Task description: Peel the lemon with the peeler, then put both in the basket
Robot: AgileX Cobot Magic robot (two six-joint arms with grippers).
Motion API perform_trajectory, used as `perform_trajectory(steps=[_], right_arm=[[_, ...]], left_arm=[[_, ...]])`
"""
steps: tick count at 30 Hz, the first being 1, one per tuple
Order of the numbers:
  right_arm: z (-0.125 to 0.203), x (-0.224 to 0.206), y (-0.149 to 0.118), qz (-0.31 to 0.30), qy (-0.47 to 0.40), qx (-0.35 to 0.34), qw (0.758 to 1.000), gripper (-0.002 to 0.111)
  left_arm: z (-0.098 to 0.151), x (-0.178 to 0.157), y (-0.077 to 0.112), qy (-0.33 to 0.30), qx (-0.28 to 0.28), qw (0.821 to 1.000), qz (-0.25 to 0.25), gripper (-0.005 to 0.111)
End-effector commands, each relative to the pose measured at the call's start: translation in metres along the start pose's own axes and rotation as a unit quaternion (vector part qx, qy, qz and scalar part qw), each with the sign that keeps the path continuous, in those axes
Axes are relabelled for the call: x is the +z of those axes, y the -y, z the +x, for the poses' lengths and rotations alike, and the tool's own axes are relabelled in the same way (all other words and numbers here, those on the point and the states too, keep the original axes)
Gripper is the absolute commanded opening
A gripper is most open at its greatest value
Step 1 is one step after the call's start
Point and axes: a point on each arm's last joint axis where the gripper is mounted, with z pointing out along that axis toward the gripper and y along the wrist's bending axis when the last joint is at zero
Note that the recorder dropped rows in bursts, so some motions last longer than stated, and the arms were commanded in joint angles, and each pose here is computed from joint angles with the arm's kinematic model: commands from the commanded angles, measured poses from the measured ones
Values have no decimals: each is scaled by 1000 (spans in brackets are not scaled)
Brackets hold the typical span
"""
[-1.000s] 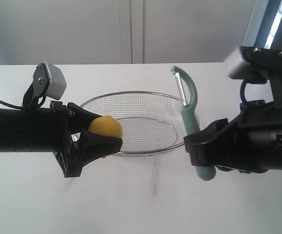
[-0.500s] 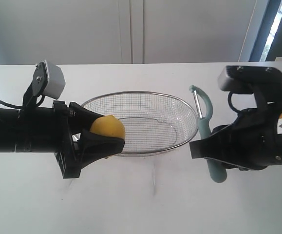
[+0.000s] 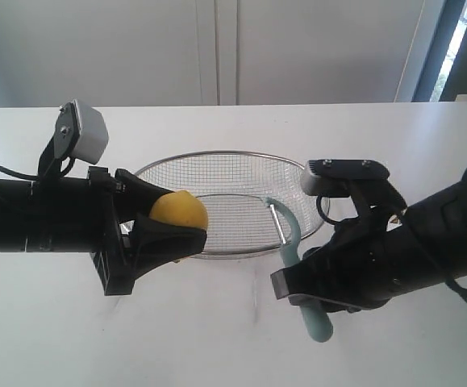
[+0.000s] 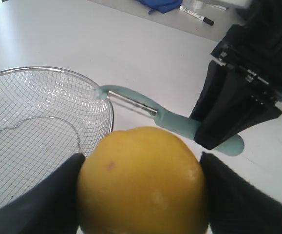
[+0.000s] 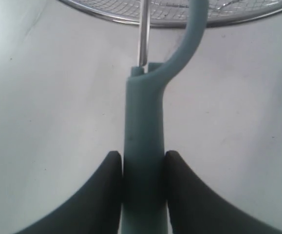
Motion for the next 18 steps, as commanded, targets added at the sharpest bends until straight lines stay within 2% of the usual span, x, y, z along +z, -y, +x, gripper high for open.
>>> perform_trajectory(steps=[1,13,18], right_arm=[[-4,12,5,3,2,11,1000,0],[-3,21,6,-2,-12,26,1000,0],[-3,21,-2,-49,-12,11,999,0]], left_arm=[[-5,0,1,18,74,997,4,0],[-5,0,1,18,74,997,4,0],[-5,0,1,18,74,997,4,0]])
